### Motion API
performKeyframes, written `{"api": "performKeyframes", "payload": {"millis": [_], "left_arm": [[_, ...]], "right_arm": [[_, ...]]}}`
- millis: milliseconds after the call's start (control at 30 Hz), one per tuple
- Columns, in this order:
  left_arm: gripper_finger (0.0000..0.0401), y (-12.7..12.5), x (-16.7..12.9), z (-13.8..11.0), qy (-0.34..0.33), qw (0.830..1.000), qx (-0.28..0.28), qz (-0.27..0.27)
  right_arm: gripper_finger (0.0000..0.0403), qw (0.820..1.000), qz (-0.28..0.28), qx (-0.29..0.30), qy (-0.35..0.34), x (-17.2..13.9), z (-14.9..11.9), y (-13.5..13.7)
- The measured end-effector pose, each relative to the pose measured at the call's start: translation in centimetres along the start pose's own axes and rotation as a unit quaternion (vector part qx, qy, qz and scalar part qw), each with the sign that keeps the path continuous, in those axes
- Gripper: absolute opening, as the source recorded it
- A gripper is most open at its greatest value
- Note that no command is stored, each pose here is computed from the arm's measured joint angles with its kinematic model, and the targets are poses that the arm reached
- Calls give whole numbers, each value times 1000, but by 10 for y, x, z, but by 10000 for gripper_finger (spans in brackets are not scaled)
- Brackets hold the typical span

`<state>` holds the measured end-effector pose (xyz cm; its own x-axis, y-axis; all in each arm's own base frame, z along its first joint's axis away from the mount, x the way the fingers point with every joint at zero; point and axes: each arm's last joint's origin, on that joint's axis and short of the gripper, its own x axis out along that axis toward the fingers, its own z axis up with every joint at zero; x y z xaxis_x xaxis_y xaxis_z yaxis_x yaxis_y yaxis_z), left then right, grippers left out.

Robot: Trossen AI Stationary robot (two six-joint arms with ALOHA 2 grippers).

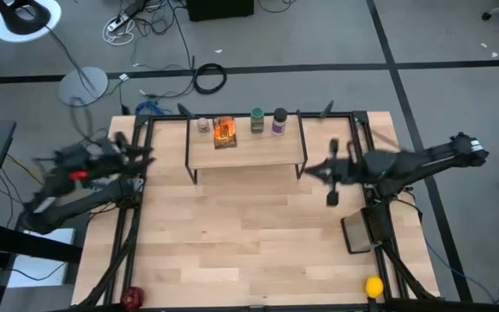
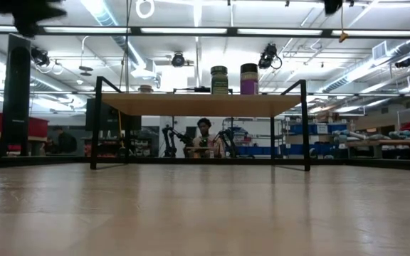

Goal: Shelf spices
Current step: Adjust the shelf

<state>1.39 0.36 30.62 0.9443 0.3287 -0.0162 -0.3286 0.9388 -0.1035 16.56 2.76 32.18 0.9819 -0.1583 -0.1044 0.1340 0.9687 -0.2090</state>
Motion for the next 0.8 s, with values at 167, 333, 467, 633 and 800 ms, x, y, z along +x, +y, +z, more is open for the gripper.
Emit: {"api": "performKeyframes", "payload": {"millis": [167,333,467,633,800], "left_arm": [[168,5,44,-49,5,998,-25,-60],[168,9,72,-56,-45,997,-38,-50],[165,11,84,-63,-24,999,-25,-41],[153,11,101,-76,35,998,-29,-43],[128,6,111,-75,27,998,6,-64]], "right_arm": [[0,996,66,27,-52,21,-59,27],[0,991,77,90,-60,31,-104,38],[0,992,75,90,-48,40,-121,43],[0,993,97,63,-20,59,-133,40],[0,990,125,59,-37,76,-140,22]]}}
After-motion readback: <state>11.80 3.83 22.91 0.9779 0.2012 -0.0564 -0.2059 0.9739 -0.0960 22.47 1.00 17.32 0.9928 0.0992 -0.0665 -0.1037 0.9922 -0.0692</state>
